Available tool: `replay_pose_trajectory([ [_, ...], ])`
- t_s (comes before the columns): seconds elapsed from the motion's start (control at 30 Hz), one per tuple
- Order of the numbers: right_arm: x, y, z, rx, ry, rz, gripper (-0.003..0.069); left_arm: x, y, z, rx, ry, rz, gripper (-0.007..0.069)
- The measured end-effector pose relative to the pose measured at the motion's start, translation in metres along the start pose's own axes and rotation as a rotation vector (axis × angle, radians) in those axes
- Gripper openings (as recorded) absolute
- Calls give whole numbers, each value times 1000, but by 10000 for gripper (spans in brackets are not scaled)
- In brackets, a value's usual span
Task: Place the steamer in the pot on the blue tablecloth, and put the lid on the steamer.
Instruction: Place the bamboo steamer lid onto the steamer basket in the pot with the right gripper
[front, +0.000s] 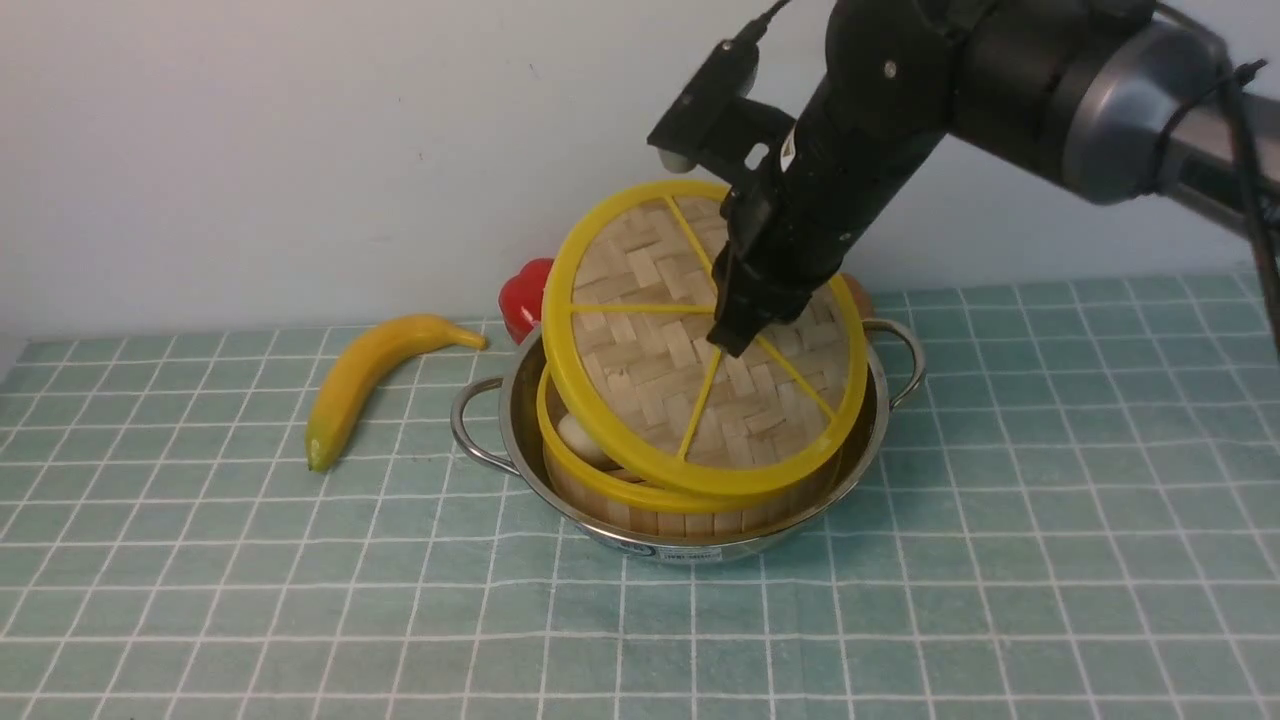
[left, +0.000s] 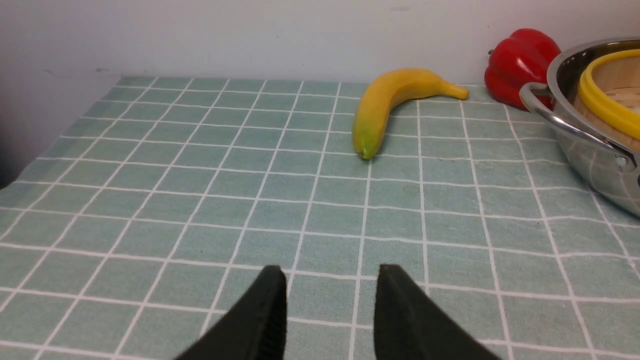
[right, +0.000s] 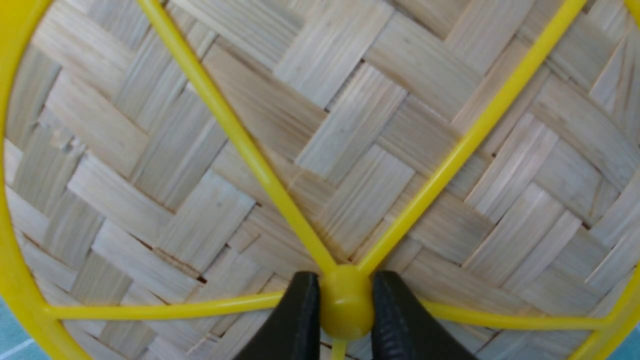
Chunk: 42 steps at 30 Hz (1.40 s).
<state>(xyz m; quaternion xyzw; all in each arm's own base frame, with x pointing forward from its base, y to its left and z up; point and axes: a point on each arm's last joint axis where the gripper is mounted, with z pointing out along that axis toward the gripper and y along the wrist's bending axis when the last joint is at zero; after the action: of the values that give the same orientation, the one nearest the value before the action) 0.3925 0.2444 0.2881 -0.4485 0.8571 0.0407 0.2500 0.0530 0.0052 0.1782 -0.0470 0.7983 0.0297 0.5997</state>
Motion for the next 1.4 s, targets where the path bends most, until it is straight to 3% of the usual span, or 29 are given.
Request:
replay_pose_trajectory([
  [0.57,-3,-1,4,8,-28,-41,145,0,0,0,0,0,0,243],
  [1.4,-3,-2,54,10,-61,-155,145,0,0,0,0,0,0,243],
])
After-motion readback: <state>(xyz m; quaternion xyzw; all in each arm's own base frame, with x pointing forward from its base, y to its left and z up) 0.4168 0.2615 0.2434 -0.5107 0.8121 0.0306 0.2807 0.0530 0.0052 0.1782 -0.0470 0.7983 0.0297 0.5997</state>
